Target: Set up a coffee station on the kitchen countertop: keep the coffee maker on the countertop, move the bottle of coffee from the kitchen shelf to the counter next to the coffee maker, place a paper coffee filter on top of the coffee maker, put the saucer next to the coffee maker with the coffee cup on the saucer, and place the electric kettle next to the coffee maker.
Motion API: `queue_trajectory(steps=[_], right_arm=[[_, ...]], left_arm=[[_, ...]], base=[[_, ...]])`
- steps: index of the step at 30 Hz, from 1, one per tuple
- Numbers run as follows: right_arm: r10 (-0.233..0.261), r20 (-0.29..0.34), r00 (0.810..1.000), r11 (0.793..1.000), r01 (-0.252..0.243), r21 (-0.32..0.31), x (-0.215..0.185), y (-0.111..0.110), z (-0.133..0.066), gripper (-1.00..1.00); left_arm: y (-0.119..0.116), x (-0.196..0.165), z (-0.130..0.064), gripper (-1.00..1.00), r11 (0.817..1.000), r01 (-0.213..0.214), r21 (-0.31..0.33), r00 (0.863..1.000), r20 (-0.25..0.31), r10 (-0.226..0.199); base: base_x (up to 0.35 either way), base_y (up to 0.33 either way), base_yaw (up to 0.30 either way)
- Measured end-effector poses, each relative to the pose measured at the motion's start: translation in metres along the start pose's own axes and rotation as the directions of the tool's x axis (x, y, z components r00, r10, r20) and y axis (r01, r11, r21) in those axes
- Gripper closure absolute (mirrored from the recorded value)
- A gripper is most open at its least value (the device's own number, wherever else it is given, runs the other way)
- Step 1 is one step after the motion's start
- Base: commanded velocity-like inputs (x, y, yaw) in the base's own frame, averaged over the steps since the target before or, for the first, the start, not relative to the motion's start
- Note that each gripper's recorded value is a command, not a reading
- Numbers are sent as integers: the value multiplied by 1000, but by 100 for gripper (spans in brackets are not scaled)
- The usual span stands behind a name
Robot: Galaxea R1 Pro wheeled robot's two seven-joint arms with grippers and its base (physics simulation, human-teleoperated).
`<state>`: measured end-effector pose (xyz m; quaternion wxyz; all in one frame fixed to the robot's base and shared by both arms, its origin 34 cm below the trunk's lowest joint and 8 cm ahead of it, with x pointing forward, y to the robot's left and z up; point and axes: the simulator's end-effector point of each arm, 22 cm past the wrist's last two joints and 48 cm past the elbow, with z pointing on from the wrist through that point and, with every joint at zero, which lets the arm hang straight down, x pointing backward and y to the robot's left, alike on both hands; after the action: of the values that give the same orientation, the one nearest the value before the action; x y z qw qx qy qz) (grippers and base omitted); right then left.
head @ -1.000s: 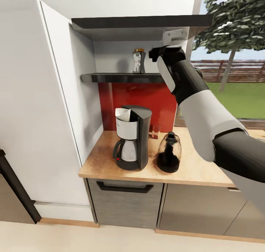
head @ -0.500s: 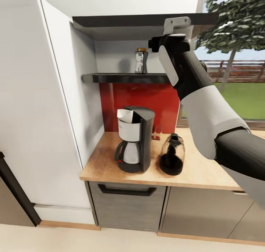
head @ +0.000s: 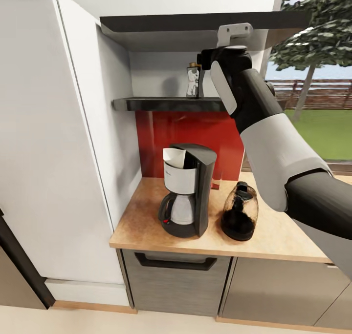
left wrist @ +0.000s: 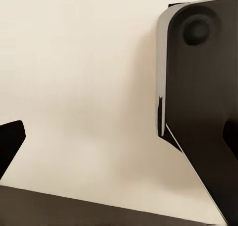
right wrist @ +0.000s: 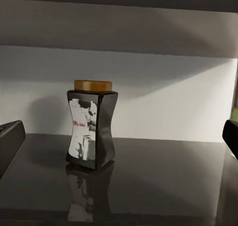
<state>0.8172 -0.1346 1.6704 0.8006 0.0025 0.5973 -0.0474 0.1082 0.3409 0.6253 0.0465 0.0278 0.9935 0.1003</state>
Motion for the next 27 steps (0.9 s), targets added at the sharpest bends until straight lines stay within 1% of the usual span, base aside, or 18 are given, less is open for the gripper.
queue_trajectory(steps=[4,13,27], right_arm=[[0,-1,1000,1000,0,0,1,0,0,-100],[-5,-13,1000,1000,5,3,7,-1,1,-100],[-5,-24,1000,1000,5,4,15,-1,2,-100]], left_arm=[[-1,2,0,-100,1000,-1,1,1000,-2,1],[1,6,-1,-100,1000,-2,-1,1000,-7,2],[0,16,-2,-100,1000,-5,0,1000,-21,5]], base=[[51,12,0],[213,99,0],[32,4,0]])
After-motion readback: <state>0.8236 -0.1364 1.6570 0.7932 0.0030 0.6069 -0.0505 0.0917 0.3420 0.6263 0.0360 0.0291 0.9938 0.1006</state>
